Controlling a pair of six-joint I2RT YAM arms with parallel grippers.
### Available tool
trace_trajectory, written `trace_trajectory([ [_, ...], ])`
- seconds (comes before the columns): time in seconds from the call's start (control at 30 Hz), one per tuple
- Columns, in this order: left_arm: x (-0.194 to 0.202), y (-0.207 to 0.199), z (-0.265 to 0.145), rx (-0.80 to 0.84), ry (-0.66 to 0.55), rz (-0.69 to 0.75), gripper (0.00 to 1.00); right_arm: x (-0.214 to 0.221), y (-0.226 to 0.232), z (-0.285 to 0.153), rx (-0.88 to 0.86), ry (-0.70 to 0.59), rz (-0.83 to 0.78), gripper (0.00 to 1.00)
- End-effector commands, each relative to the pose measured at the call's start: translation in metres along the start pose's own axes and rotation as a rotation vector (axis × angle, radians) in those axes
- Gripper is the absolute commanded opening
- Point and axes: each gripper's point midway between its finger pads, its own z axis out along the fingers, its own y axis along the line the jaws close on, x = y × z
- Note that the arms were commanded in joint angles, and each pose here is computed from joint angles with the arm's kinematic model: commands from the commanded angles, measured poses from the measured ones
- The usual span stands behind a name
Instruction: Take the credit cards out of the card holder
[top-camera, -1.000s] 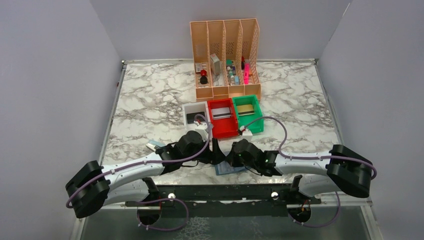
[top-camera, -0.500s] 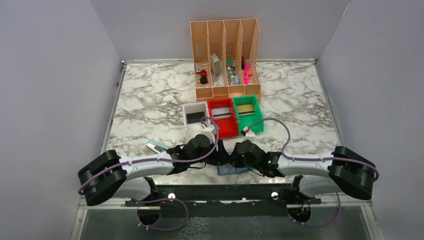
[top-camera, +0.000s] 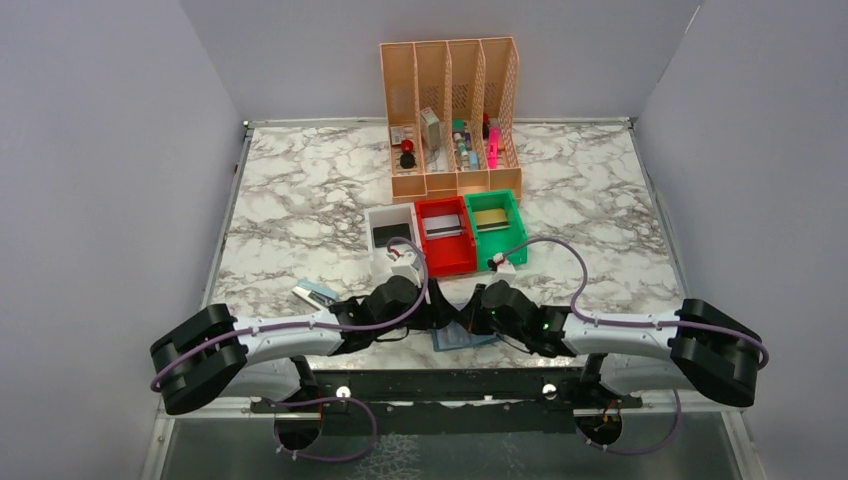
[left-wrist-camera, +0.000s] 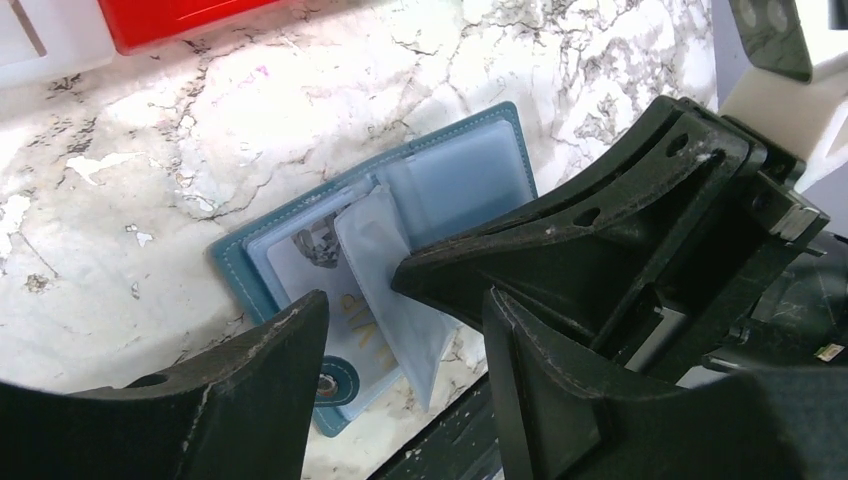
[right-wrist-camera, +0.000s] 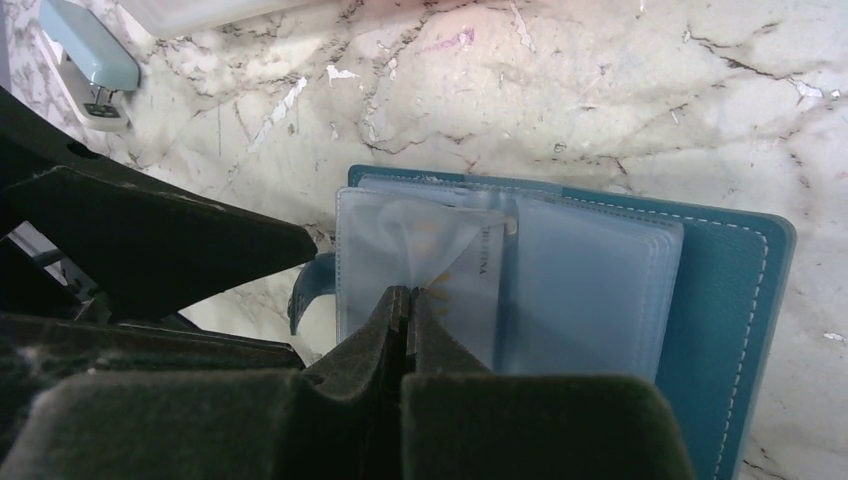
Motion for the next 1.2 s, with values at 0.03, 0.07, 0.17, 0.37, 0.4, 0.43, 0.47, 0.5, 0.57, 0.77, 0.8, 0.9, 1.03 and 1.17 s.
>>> trace_trajectory([
  [0.03,-0.009,0.001,-0.003,-0.007,-0.062,-0.037,0.62,-0.005,0.003,-0.001,-0.018,-0.032,0.035,0.01],
  [0.07,-0.008,0.002,-0.003,-0.013,-0.061,-0.037,0.62,-0.005,0.004,-0.001,-0.020,-0.031,0.035,0.01],
  [0.17,-0.007,0.006,-0.001,-0.037,-0.055,-0.044,0.59,-0.005,0.004,-0.001,-0.021,-0.031,0.036,0.01],
  [0.37,-0.004,0.004,0.006,-0.042,-0.035,-0.043,0.54,-0.004,0.004,-0.001,-0.025,-0.026,0.037,0.01],
  [0.4,-0.004,0.003,0.007,-0.039,-0.031,-0.040,0.52,-0.004,0.004,-0.001,-0.026,-0.028,0.039,0.01],
  [0.43,-0.004,0.002,0.008,-0.039,-0.027,-0.037,0.51,-0.004,0.004,-0.002,-0.026,-0.029,0.039,0.01],
  [0.47,-0.003,0.002,0.009,-0.042,-0.023,-0.035,0.50,-0.005,0.004,-0.002,-0.029,-0.029,0.040,0.01],
  [0.5,-0.002,0.002,0.010,-0.044,-0.020,-0.035,0.49,-0.004,0.004,-0.002,-0.028,-0.029,0.040,0.01],
  [0.57,0.000,0.002,0.012,-0.045,-0.008,-0.033,0.46,-0.004,0.004,-0.002,-0.029,-0.030,0.041,0.01],
  [0.77,0.006,-0.005,0.018,-0.016,0.034,-0.009,0.33,-0.004,0.004,-0.003,-0.029,-0.030,0.042,0.01],
  [0.8,0.007,-0.005,0.019,-0.014,0.041,-0.007,0.31,-0.005,0.003,-0.003,-0.028,-0.031,0.042,0.01],
  [0.9,0.010,-0.010,0.020,0.007,0.059,0.003,0.25,-0.004,0.003,-0.002,-0.027,-0.031,0.043,0.01],
  [1.03,0.012,-0.011,0.023,0.009,0.074,0.011,0.16,-0.004,0.001,-0.003,-0.018,-0.030,0.043,0.03],
  [1.17,0.012,-0.012,0.024,0.012,0.079,0.009,0.15,-0.005,-0.004,-0.005,0.022,-0.023,0.036,0.16],
])
